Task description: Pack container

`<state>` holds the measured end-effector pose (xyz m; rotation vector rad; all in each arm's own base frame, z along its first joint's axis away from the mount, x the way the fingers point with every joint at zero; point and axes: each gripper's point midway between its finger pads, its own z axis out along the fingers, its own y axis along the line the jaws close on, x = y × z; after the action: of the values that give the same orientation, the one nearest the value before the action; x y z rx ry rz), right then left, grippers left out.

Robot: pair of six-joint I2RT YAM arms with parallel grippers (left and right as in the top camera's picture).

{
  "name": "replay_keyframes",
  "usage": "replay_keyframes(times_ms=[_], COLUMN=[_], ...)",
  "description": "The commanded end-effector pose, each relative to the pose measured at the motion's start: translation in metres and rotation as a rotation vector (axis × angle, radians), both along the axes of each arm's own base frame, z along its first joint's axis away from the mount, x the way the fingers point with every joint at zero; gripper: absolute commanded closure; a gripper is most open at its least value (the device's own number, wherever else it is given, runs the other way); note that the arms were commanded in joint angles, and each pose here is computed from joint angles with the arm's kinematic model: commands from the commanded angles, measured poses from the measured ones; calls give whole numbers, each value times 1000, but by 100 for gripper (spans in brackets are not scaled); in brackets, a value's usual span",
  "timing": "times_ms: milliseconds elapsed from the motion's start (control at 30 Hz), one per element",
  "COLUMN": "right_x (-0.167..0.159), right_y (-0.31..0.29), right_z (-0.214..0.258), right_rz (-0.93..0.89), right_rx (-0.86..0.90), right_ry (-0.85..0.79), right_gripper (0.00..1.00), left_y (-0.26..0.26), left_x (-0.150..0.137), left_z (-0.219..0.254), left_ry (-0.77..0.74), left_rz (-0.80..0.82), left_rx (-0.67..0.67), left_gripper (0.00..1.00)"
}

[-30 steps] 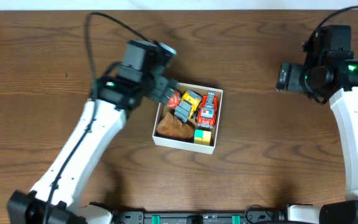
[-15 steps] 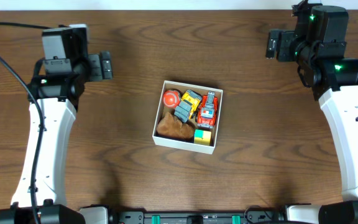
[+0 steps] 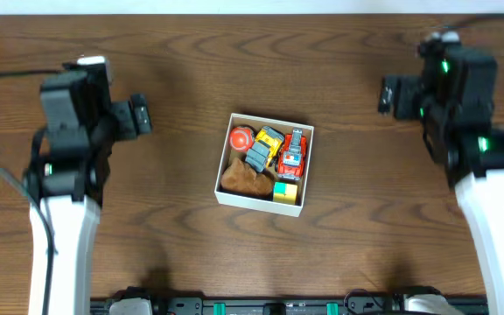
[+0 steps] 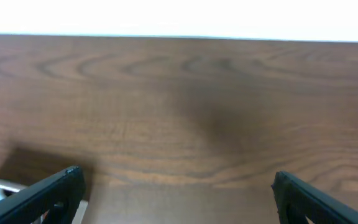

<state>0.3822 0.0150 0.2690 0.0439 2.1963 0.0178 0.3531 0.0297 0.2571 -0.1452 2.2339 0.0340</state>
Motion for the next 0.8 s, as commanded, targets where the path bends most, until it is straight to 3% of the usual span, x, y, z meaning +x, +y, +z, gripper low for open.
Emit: replay_keyframes(times_ms=[0,167,333,767], right_x=[-33,-85,-112,-117], right_y=[-12,-32,-35,-34], right_z=[-14,-52,-88,-119], right_rz=[-79,-186,-187,-178], right_rx=[-8,-56,-63,-74], right_ry=[-30,-37,-16,70], right_gripper=[1,1,1,1], left_y=[-8,-32,-33,-33], left_x=[-16,-43,-63,-64], left_z=[-3,5,20,16], left_ry=[-44,-157,-256,-239], left_rz=[-13,-92,-80,-81], left_rx=[-12,11,36,36], left_gripper=[2,2,2,2])
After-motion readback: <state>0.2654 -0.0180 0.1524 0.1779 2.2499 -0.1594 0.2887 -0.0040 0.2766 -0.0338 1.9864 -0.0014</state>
